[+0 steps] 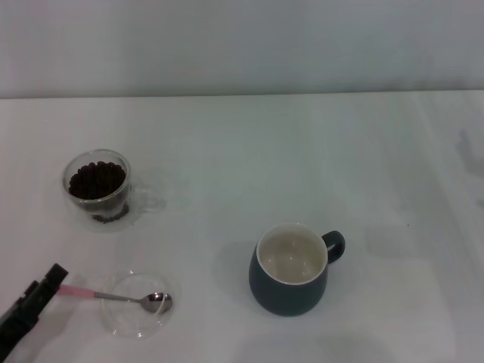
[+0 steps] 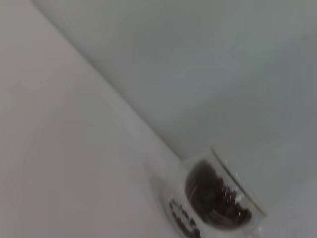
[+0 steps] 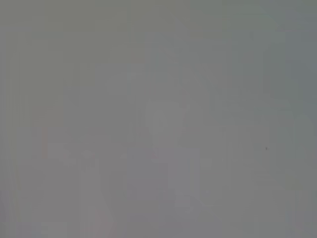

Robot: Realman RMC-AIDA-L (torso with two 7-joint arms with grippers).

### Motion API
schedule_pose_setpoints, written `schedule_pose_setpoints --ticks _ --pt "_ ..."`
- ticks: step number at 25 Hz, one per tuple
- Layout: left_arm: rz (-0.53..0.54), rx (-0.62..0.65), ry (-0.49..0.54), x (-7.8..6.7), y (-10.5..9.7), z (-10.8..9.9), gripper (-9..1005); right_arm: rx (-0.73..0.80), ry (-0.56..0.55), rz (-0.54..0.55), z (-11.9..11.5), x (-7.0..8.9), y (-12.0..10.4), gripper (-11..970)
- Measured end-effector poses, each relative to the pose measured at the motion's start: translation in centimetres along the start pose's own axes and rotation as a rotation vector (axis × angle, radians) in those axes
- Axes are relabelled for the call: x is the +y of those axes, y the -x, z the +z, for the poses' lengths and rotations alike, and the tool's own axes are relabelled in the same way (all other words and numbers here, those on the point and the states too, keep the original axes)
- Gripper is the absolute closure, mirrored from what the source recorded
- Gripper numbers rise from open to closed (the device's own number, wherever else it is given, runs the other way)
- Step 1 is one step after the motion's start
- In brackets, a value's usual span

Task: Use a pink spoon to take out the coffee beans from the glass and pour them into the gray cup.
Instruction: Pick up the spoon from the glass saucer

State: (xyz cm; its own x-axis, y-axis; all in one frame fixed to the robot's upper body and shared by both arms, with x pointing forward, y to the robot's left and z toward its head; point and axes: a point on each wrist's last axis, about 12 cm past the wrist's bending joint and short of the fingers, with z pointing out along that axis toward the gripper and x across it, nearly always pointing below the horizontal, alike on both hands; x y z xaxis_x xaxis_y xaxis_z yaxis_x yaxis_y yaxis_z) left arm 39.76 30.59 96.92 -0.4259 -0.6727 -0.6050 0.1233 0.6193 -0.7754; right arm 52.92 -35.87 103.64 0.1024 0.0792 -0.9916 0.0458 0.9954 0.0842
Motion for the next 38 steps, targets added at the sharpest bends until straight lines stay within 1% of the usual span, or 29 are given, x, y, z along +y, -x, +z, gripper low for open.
schedule_pose_setpoints --ticks 3,9,14,25,31,36,38 --pt "-0.019 0.041 -0.004 -0.07 -0.23 0.48 132 0.002 -0.002 0.0 -0.1 -0.07 -0.04 233" --pt "-0.022 0.086 -0.016 -0.19 -0.46 0.76 322 0.005 -0.004 0.004 -0.27 -0.07 -0.15 233" --pt "-0.021 0.084 -0.024 -0.23 -0.4 0.65 462 0.004 -0.002 0.005 -0.18 0.03 -0.13 233" --pt "-0.024 0.076 -0.03 -0.21 -0.22 0.45 567 0.008 -0.003 0.009 -0.33 0.09 -0.25 233" --pt "-0.016 0.078 -0.041 -0.31 0.03 0.75 727 0.006 0.0 0.011 -0.2 0.21 -0.21 233" --pt "0.002 0.071 -0.059 -0.42 0.31 0.67 803 0.014 -0.002 0.007 -0.04 0.17 -0.25 233" --pt "0.009 0.067 -0.068 -0.47 0.45 0.63 804 0.018 -0.004 0.006 0.0 0.12 -0.27 233"
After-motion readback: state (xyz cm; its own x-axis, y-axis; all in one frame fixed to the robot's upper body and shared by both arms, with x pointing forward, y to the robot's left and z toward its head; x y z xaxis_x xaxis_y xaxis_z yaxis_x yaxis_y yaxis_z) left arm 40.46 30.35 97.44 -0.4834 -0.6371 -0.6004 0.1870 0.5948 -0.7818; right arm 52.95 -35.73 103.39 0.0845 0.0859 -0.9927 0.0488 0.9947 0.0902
